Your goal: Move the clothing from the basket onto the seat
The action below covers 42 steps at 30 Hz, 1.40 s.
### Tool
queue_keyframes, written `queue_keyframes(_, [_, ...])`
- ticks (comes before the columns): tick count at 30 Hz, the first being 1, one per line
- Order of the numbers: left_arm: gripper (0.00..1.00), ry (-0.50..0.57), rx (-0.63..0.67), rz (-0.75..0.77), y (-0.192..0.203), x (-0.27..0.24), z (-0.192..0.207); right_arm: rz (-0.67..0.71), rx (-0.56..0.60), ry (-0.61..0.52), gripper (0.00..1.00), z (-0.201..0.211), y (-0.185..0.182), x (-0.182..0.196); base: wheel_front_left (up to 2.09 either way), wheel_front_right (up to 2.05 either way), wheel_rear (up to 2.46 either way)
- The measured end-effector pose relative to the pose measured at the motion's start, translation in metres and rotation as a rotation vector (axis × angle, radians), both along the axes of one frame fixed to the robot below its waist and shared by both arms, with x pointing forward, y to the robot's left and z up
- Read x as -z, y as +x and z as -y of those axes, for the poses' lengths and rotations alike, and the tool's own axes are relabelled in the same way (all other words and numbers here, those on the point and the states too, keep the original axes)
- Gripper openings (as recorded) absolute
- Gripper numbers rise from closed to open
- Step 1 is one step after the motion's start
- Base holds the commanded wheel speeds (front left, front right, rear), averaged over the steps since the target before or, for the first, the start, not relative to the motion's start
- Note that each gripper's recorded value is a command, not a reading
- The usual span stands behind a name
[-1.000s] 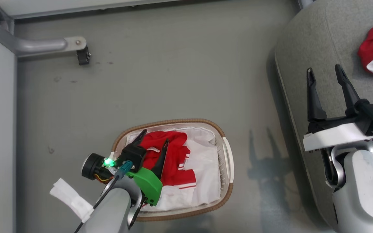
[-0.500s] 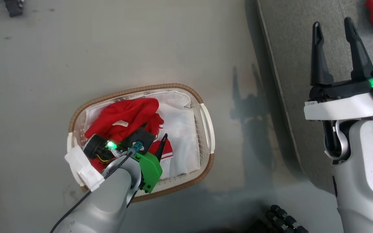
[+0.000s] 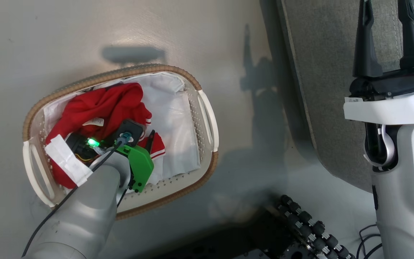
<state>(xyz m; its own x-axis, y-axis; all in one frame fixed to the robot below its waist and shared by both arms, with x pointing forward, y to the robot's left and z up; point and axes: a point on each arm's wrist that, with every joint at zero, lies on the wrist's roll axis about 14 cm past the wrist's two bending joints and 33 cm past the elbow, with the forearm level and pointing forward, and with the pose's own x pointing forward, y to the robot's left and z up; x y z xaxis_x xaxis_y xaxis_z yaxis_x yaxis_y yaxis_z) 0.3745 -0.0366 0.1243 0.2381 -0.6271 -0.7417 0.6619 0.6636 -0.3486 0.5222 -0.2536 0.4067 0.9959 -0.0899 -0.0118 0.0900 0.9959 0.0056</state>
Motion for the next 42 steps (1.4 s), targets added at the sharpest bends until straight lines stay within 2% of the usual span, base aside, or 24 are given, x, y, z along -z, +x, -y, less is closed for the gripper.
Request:
queue_keyframes(5, [1.0,0.027,0.005,-0.035,-0.002,0.02,0.0,-0.022,0.012,-0.005,1.0,0.006,-0.003,0.008,0.0,0.0,0.0])
queue_keyframes(6, [0.89,0.03,0.007,-0.038,-0.001,0.022,0.001,-0.025,0.015,-0.005,1.0,0.007,-0.004,0.009,0.0,0.0,0.0])
queue_keyframes(8, [0.47,0.032,-0.001,-0.052,-0.001,0.026,0.003,-0.03,0.021,-0.008,1.0,0.01,-0.006,0.01,0.0,0.0,0.0])
queue_keyframes(10, [0.3,0.036,-0.004,-0.063,-0.003,0.029,0.004,-0.033,0.027,-0.013,1.0,0.013,-0.007,0.01,0.0,0.0,0.0])
queue_keyframes(12, [0.07,0.04,-0.006,-0.067,-0.004,0.032,0.005,-0.035,0.032,-0.017,1.0,0.015,-0.008,0.01,0.0,0.0,0.0])
queue_keyframes(13, [0.0,0.041,-0.004,-0.069,-0.004,0.032,0.005,-0.034,0.034,-0.019,1.0,0.016,-0.008,0.009,0.0,0.0,0.0])
queue_keyframes(19, [0.0,0.023,-0.023,-0.038,0.004,0.021,0.005,-0.026,0.039,-0.016,1.0,0.017,-0.009,0.004,0.0,0.0,0.0])
queue_keyframes(26, [0.0,-0.053,-0.061,0.025,0.015,-0.012,0.012,-0.018,0.036,-0.033,1.0,0.015,-0.014,-0.008,0.0,0.0,0.0])
queue_keyframes(32, [0.0,-0.17,-0.086,0.138,0.031,-0.065,0.025,-0.015,0.042,-0.038,1.0,0.014,-0.024,-0.02,0.0,0.0,0.0])
queue_keyframes(42, [0.0,-0.258,-0.103,0.343,0.037,-0.151,0.007,0.012,0.035,-0.035,1.0,0.004,-0.049,-0.048,0.0,0.0,0.0])
